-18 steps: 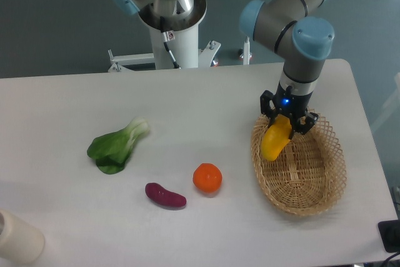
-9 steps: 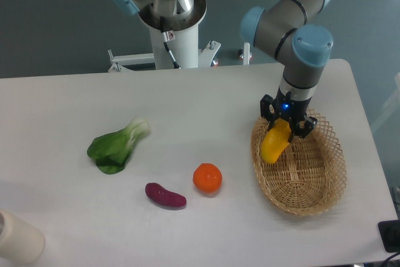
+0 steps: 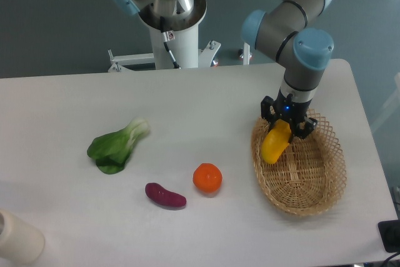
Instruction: Place the mango in the basket
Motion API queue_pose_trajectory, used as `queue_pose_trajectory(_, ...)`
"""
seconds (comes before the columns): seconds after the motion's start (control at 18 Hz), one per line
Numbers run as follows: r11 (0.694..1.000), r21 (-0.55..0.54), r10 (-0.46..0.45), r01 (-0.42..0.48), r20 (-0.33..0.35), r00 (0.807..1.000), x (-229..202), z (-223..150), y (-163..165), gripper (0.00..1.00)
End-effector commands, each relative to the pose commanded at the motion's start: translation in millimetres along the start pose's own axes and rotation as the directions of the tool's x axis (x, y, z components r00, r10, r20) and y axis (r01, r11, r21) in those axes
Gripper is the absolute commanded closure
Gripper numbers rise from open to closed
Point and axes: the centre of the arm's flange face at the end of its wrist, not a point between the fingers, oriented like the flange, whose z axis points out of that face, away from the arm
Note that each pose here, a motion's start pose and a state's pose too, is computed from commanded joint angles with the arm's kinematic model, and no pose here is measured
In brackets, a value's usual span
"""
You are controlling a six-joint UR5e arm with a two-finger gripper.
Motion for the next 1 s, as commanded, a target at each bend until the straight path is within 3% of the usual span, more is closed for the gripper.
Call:
queue_pose_trajectory(0.39, 1.000, -0.014, 0.010, -0.010, 0.012, 1.000, -0.1, 6.5, 3.3, 0.35)
queue_pose_trajectory(0.5, 1.000, -0.010, 0.002, -0.002, 0.016, 1.000, -0.7, 4.9, 2.7, 0.27)
queue_pose_trajectory(0.61, 1.000, -0.011, 0.006, -0.006, 0.014, 1.000, 0.3, 6.4, 1.4, 0.27)
queue_pose_trajectory(0.72, 1.000, -0.007, 0.008, -0.008, 0.029, 1.000, -2.0, 4.3, -0.3, 0.11)
queue_pose_trajectory(0.83, 1.000, -0.008, 0.007, -0.007, 0.032, 0.999, -2.3, 4.4, 0.6, 0.03)
queue_pose_trajectory(1.0, 1.000, -0.007, 0.017, -0.017, 0.040, 0.999, -4.7, 0.6, -0.3, 0.00)
